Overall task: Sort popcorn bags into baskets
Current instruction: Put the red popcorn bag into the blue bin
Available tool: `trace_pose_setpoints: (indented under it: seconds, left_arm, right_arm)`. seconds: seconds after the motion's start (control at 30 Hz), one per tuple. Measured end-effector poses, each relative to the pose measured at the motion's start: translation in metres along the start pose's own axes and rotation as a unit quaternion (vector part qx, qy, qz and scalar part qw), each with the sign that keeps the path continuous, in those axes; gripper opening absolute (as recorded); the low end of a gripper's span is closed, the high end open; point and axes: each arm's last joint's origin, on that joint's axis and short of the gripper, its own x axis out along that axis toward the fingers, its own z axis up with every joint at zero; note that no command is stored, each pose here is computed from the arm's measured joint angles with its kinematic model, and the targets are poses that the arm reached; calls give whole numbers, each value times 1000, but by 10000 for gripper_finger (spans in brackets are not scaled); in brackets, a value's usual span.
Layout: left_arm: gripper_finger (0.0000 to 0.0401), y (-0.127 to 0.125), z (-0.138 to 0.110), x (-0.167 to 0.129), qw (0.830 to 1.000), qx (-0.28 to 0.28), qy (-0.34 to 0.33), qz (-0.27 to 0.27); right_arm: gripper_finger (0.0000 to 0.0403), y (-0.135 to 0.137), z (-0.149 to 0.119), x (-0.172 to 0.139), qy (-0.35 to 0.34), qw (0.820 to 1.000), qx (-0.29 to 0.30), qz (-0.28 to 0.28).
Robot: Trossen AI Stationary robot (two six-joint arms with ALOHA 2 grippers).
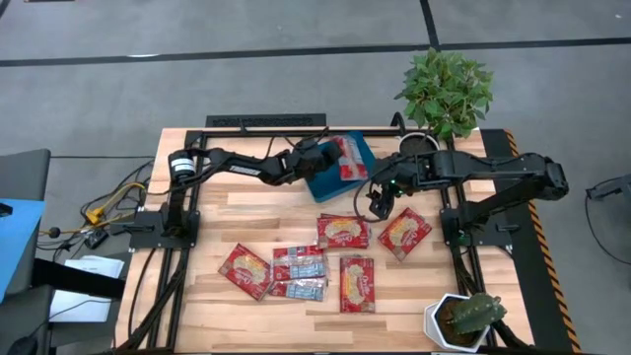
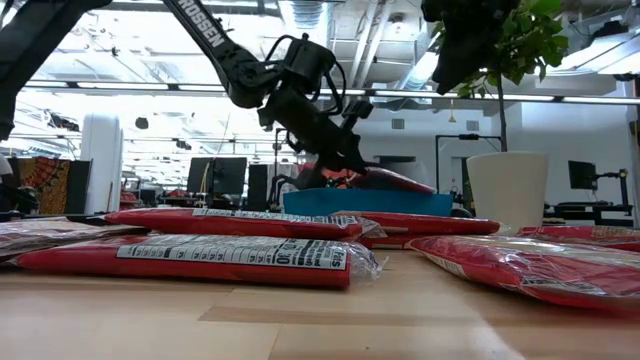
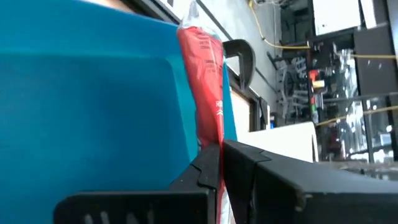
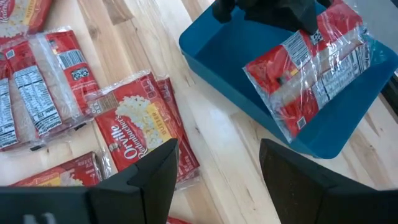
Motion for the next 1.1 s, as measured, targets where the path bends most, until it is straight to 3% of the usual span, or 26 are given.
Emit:
trace_pose_setpoints:
  seconds: [0.17, 0.3, 0.53, 0.73, 0.93, 1.1]
  left_arm:
    - [4, 3, -1, -1, 1000, -6, -15, 17]
    - [29, 2, -1, 0, 1000, 4, -3, 9]
    - [119, 1, 0, 0, 999, 37, 23, 3]
    - [194, -2, 6, 3, 993, 43, 101, -34]
    - [216, -22, 13, -3, 955, 88, 237, -155]
    - [203, -49, 19, -31, 904, 156, 340, -206]
  right_arm:
    - [249, 0, 0, 0, 0, 1000, 0, 0]
    - [249, 0, 0, 0, -2, 1000, -2, 0]
    - [249, 0, 0, 0, -2, 1000, -3, 0]
    - [249, 0, 0, 0, -1, 1000, -4, 0]
    - [249, -2, -5, 0, 25, 1000, -9, -7]
    - [249, -2, -12, -1, 59, 998, -14, -16]
